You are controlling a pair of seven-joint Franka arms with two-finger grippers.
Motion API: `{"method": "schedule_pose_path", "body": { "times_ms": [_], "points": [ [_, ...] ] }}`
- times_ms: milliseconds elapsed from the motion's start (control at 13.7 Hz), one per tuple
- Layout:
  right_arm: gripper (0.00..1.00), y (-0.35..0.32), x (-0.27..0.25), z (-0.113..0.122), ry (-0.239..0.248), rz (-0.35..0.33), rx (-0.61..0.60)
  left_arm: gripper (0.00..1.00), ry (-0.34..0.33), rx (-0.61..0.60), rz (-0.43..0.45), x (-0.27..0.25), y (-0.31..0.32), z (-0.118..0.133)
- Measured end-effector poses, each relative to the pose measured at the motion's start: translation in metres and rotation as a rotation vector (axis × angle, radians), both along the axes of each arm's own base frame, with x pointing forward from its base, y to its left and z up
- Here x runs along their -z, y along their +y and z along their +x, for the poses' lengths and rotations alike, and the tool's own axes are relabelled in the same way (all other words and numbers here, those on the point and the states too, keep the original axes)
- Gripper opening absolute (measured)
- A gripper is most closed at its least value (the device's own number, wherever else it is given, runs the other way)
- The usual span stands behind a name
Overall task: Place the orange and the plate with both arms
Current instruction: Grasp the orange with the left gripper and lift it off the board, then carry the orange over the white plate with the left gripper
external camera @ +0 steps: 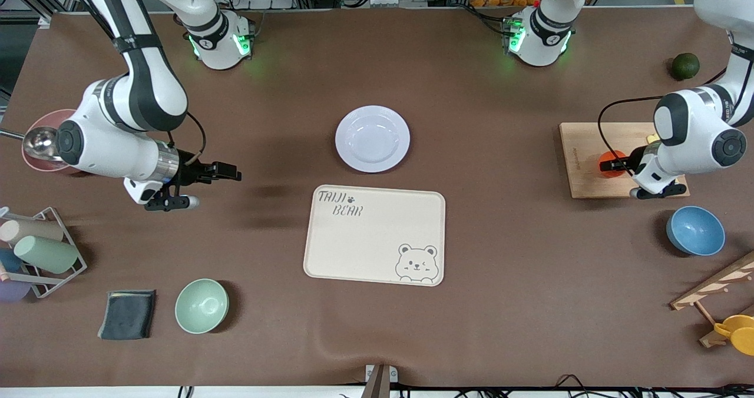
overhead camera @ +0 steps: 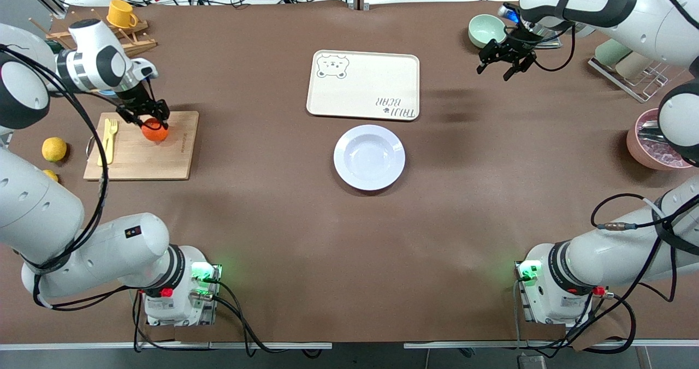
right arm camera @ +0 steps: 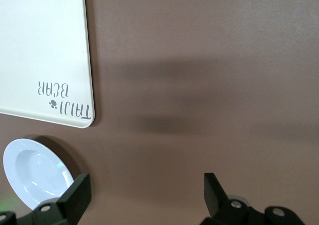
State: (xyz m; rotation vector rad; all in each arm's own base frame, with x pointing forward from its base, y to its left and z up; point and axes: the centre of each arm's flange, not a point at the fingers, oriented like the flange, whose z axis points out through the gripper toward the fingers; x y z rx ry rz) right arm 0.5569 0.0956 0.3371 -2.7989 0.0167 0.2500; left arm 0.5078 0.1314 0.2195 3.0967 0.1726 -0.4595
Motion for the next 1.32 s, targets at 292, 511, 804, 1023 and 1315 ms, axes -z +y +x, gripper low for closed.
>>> {"method": "schedule_pose_path", "body": {
  "times_ms": [292,511,804,1023,1315],
  "points": [
    [1.0,0.0,0.002,-0.001,0.02,0.003,-0.004,0.7,0.074,0.034,-0.011,-0.111,-0.096,0.061],
    [1.0,0.003,0.0,-0.002,0.04,0.005,0.003,0.7,0.04,0.022,-0.049,-0.198,-0.214,0.081],
    [1.0,0.014,0.003,-0.004,0.057,0.052,0.025,0.7,0.051,0.031,-0.054,-0.201,-0.352,0.052],
    [1.0,0.025,0.013,-0.004,0.089,0.141,0.07,0.7,0.004,0.044,-0.044,-0.2,-0.45,0.017],
    [1.0,0.062,0.045,-0.013,0.087,0.28,0.052,0.7,-0.043,-0.012,-0.05,-0.189,-0.539,-0.027]
  ]
}}
